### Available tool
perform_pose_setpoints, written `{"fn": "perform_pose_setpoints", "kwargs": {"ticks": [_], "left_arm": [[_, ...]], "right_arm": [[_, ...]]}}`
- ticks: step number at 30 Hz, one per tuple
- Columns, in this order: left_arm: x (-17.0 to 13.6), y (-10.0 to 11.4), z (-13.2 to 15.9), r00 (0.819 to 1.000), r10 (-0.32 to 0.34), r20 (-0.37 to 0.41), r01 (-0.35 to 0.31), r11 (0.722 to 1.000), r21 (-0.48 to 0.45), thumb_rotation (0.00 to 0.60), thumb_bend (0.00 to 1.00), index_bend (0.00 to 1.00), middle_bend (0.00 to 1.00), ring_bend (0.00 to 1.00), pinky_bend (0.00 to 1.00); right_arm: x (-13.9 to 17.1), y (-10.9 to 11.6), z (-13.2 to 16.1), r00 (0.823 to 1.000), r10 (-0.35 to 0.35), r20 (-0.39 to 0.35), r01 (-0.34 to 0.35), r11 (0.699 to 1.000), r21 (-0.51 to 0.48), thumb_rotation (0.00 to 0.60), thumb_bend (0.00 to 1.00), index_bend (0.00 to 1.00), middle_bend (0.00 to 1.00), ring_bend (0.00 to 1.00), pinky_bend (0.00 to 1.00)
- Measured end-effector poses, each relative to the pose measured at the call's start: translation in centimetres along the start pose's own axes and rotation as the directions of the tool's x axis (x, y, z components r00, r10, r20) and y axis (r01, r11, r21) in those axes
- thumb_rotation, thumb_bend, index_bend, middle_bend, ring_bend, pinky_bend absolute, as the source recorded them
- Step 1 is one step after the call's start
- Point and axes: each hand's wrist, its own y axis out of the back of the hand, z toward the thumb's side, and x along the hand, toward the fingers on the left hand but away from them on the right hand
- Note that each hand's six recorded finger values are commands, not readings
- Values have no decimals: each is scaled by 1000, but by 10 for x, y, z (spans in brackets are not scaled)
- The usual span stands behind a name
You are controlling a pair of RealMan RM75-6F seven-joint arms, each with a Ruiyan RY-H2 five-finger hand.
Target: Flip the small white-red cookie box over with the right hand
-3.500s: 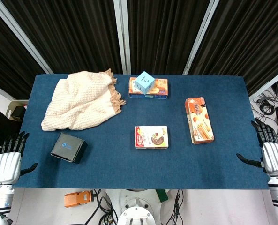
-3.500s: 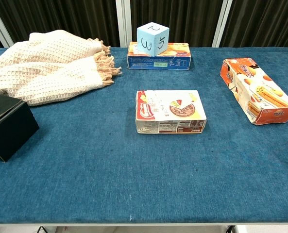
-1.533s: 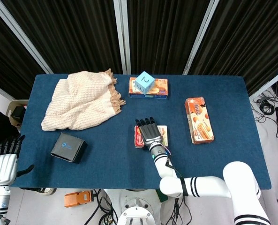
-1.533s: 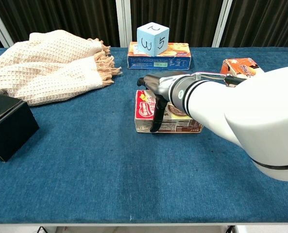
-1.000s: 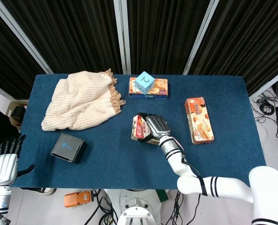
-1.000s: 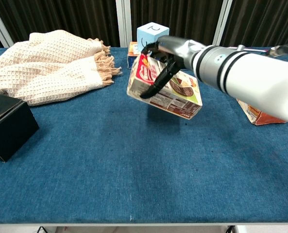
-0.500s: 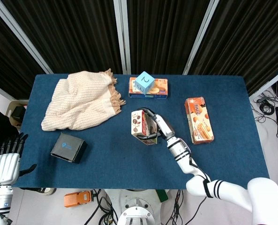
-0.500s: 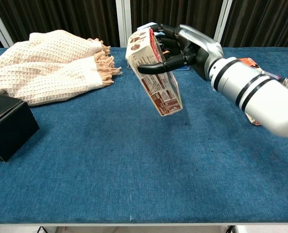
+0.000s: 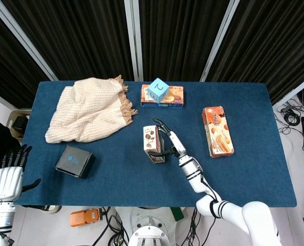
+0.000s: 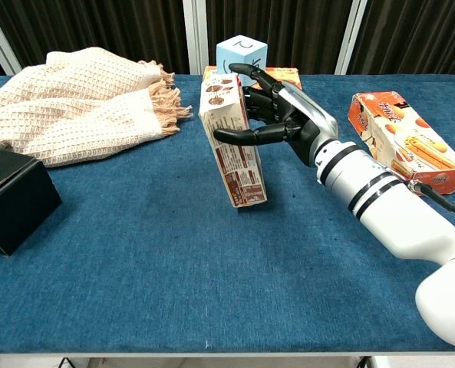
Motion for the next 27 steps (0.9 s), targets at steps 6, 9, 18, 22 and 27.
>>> {"fn": "perform_pose_setpoints", "kwargs": {"ticks": [6,9,18,22,27], "left_arm": [[2,1,2,1000,22,16,-22,1000,-8,600,0,91,57,0,0],[3,1,4,999,26,24,-26,1000,-11,600,0,91,57,0,0],[6,0,10,999,31,42,-30,999,-17,600,0,91,57,0,0],[7,2,9,999,36,41,-35,999,-18,600,0,90,57,0,0],[7,2,7,998,38,39,-37,999,-21,600,0,90,57,0,0]], "right_arm": [[9,7,-6,1000,1,7,-1,1000,20,600,156,0,288,119,76],[15,12,-6,1000,10,-1,-10,999,40,600,156,0,192,51,11],[40,33,-4,999,35,-10,-33,990,137,600,143,0,5,0,0],[50,50,2,999,38,-17,-33,975,219,600,72,0,0,0,0],[63,70,21,997,65,-31,-51,936,349,600,54,0,0,0,0]]}}
